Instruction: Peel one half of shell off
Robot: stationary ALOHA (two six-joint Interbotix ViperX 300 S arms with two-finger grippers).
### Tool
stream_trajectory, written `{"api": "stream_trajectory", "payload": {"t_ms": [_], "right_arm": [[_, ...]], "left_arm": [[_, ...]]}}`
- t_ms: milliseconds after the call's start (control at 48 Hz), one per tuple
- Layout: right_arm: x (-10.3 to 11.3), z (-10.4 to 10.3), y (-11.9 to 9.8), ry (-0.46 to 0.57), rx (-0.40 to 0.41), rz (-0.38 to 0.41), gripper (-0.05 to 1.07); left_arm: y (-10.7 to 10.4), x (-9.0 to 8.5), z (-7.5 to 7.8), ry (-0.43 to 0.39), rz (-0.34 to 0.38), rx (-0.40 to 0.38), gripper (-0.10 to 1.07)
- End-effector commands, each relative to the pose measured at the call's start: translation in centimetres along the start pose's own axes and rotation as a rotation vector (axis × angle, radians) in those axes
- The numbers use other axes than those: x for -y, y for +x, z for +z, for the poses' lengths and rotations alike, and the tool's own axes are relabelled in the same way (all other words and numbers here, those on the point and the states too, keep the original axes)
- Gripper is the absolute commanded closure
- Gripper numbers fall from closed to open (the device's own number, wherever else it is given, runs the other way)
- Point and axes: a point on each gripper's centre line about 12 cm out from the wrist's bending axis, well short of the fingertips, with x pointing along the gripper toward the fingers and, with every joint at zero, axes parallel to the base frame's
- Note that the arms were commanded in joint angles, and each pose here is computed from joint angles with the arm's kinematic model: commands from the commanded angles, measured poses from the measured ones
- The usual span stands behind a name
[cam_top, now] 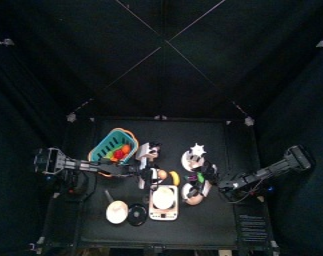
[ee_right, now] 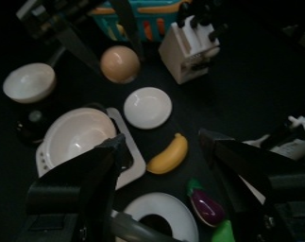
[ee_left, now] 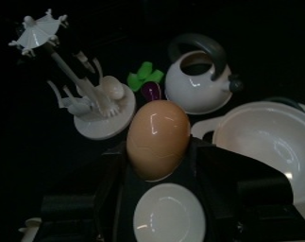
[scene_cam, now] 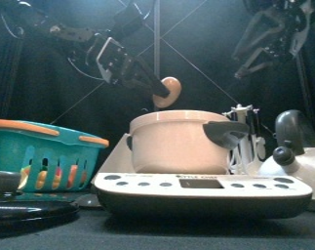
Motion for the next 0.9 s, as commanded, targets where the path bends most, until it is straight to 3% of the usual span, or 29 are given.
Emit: {"api": "stream_trajectory", "payload": {"t_ms": [0,188,479,875], "right_arm": [[-0.5,1.2,0.5,0.019,0.022,0.045,0.08],[0.0,0.8,1.6,0.062,-0.007,0.052,0.08],[1.2,2.2,3.1,0.273,-0.031,0.061,0.08],[2.1,1.4,4.6,0.368,-0.065,0.077,0.08]], "left_arm": [[0.4,-0.4,1.6,-0.05,0.022,0.047,0.25],[1.0,0.3,2.5,-0.108,0.019,0.07,0.25],[3.7,1.1,2.6,-0.076,-0.003,0.048,0.25],[3.3,0.9,3.4,-0.031,-0.007,0.067,0.25]]}}
